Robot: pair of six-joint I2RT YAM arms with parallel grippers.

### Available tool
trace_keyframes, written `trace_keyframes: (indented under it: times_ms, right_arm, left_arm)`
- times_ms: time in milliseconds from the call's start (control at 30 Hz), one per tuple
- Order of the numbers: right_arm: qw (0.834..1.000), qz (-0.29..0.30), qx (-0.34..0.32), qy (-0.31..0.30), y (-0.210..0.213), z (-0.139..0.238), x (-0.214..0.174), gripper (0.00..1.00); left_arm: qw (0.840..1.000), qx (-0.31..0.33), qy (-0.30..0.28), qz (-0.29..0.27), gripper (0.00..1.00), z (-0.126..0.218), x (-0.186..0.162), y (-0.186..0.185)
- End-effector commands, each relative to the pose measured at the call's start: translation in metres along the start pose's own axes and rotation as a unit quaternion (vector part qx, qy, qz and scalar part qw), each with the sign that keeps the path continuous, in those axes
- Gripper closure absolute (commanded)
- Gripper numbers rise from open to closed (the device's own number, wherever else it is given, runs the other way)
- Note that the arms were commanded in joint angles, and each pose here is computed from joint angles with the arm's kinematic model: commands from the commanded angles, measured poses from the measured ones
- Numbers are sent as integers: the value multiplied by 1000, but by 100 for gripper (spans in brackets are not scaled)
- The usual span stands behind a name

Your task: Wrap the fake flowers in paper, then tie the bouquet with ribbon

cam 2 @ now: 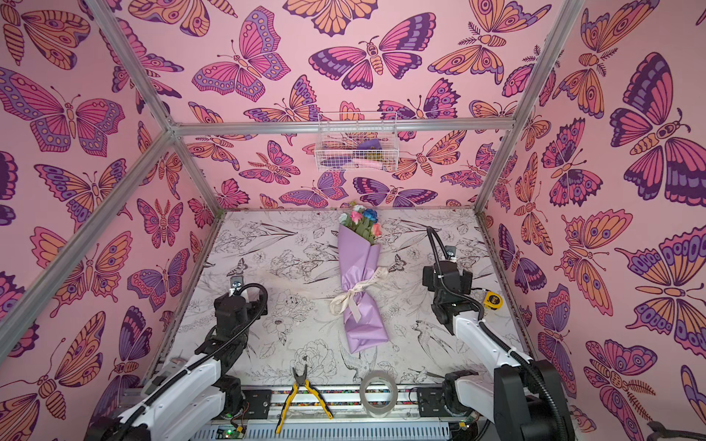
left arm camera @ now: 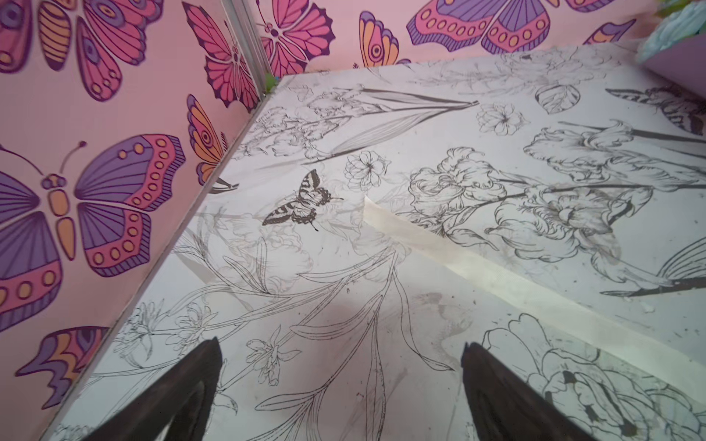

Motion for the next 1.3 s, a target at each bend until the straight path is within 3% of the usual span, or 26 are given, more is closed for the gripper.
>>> trace_keyframes:
  times_ms: [0, 233, 400, 433, 533, 633, 700, 800, 1000, 1267]
  right_arm:
    - [999, -7, 1, -47, -2, -5, 9, 1]
    - [998, -11, 31, -56, 2, -15, 2, 1]
    - [996, -27, 61, -54, 5, -28, -5, 1]
    - [996, -27, 70, -51, 7, -30, -4, 1]
    - [992, -26, 114, -46, 17, -33, -6, 1]
    - [986, -13, 154, -54, 29, -42, -22, 1]
    - [983, -21, 166, -79, 32, -45, -22, 1]
    - [987, -22, 151, -40, 27, -48, -23, 1]
    - [990, -42, 127, -36, 18, -53, -21, 1]
    - [990, -39, 129, -36, 19, -53, -21, 1]
  left_arm:
    - [997, -53, -61, 3, 0, -8, 26, -12]
    - [988, -83, -130, -15, 0, -35, 44, -25]
    - [990, -88, -110, 10, 0, -65, 22, -21]
    - [989, -87, -120, 17, 0, -69, 23, -19]
    - [990, -118, -65, 39, 0, -77, 23, -15]
    - [987, -153, -46, 33, 0, -89, 31, -20]
    - [986, -150, -67, 34, 0, -88, 33, -19]
    - [988, -141, -45, 36, 1, -90, 32, -16]
    - [988, -126, -78, 40, 1, -87, 32, -13]
    - [987, -145, -66, 29, 1, -88, 32, -19]
Point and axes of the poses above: each gripper's point midway between its finger pads, its own z axis back along the fingers, its own y axis along the line the jaws close on, x = y × z, the point moved 4 cm from there along z, back along the fingers, and after that the axes turned 6 degrees about -z, right-handed, at the moved point
